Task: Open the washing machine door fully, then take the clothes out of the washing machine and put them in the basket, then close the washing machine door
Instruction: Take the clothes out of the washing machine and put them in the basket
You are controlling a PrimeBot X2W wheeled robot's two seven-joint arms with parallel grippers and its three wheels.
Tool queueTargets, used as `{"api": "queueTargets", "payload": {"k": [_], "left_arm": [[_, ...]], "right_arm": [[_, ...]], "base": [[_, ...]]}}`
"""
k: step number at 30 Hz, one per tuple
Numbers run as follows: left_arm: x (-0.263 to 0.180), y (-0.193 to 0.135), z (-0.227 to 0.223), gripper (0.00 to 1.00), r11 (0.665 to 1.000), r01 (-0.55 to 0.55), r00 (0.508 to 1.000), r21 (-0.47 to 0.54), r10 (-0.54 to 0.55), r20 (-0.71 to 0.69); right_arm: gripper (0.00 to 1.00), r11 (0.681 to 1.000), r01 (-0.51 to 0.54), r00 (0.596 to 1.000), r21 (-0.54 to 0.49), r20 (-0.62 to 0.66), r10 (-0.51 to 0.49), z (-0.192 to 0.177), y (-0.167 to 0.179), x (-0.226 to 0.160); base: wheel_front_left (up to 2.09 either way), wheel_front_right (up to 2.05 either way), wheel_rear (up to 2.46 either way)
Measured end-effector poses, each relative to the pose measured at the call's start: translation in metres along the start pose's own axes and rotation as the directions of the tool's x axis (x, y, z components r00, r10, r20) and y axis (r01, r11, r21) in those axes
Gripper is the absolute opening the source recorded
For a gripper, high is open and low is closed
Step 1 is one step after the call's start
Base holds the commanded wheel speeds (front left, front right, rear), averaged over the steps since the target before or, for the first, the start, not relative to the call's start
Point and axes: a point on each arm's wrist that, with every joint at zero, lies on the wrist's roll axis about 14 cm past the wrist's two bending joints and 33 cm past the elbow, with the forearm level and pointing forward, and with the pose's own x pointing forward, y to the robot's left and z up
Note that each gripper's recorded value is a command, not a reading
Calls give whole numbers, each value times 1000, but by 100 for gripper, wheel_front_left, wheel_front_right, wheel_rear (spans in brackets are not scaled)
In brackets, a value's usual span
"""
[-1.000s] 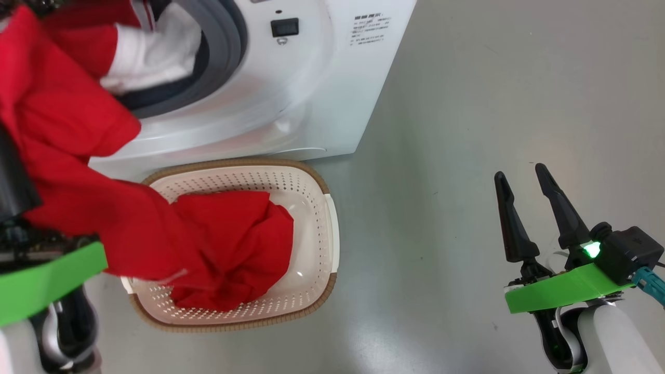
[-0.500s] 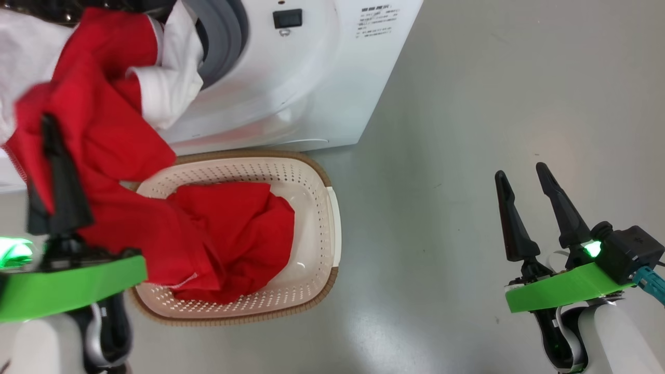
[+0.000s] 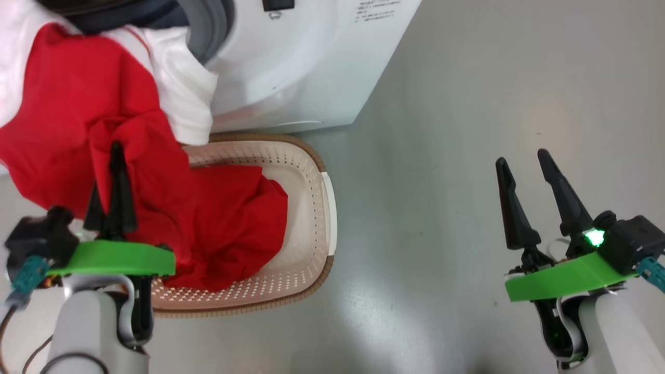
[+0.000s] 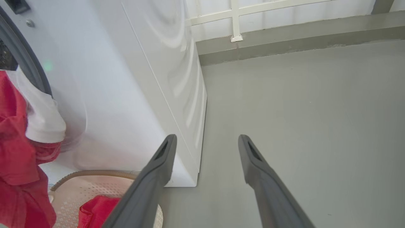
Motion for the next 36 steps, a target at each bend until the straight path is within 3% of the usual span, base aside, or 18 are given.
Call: {"api": "queueTargets", "payload": {"k": [2,4,6,8,10,13,18,26,36], "left_arm": [[3,-1,-13,0,1000,4,999,9,-4,-38],[4,-1,-26,25,1000,9,997,21,-8,-76],[5,0,-37,44,1000,12,994,27,-9,-108],[7,0,-45,47,1000,13,991,25,-9,-130],[10,-1,-52,62,999,15,989,28,-11,-149],[12,-1,-62,60,1000,14,984,26,-9,-178],[12,-3,-77,50,999,22,975,30,-15,-223],[-2,-1,-121,46,999,19,935,28,-7,-355],[-4,-3,-140,49,1000,23,912,21,-13,-410]], "right_arm": [[100,1000,1,1000,0,0,-1,-1,-1,3],[100,1000,1,1000,-1,4,-1,-1,-1,6],[100,1000,5,1000,0,-2,-5,-3,-3,7],[100,1000,10,1000,0,-8,-10,-6,-4,7],[100,1000,12,1000,0,-12,-12,-8,-5,8],[100,1000,11,1000,-1,-8,-11,-8,-6,12],[100,1000,15,1000,0,-17,-15,-12,-7,13],[100,1000,20,999,-1,-31,-20,-18,-10,15],[100,1000,23,999,-2,-40,-23,-23,-12,18]], "base": [[0,0,0],[0,0,0],[0,0,0],[0,0,0],[0,0,0],[0,0,0],[0,0,0],[0,0,0],[0,0,0]]}}
